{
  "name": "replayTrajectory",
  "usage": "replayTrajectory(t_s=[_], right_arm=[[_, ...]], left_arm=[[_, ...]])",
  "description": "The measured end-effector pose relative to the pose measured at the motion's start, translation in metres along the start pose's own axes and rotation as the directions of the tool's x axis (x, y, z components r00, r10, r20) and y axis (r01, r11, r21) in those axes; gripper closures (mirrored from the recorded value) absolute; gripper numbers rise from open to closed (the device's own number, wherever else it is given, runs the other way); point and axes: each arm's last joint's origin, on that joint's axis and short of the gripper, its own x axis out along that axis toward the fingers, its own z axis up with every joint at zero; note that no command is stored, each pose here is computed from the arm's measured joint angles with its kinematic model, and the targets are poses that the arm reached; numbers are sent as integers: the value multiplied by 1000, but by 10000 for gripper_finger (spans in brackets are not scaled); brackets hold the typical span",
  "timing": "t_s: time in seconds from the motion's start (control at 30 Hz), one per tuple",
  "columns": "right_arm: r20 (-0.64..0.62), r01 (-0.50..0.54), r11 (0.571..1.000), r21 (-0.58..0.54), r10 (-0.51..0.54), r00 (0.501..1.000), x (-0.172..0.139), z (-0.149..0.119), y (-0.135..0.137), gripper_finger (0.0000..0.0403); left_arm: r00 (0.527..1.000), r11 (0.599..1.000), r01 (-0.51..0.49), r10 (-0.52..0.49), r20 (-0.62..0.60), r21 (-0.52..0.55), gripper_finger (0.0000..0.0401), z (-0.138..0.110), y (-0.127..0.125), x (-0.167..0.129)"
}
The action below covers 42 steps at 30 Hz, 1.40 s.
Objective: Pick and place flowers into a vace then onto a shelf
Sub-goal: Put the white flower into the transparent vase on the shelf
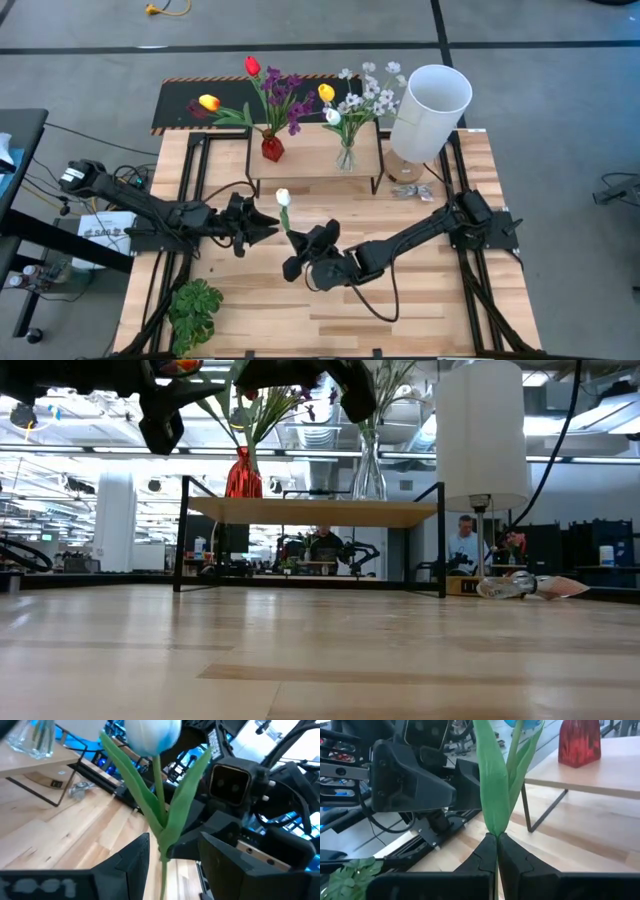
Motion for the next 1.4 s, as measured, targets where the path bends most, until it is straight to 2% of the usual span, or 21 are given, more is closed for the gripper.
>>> replayTrajectory(t_s=[0.2,0.3,0.6,0.73,1.0,1.23,1.4], right_arm=[[-28,-37,999,5,37,999,7,3,-2,403],[-26,-47,999,1,47,999,10,5,-3,403],[-15,-61,998,6,61,998,10,7,-1,403],[-16,-60,998,15,61,998,9,7,-1,403],[-16,-62,998,15,62,998,9,6,-1,403],[-31,-80,997,13,80,996,9,6,0,386],[-100,-173,984,-34,169,981,8,5,2,360]], left_arm=[[1000,1000,1,-1,21,2,244,2,3,4],[1000,1000,-9,9,-13,2,244,-3,7,8],[999,999,42,-42,23,15,246,-5,5,17],[999,999,28,-29,35,24,275,-5,5,17],[998,998,29,-32,46,53,384,-4,5,17],[998,998,29,-31,47,51,387,-4,5,17],[998,998,46,-48,37,48,396,-4,4,17]])
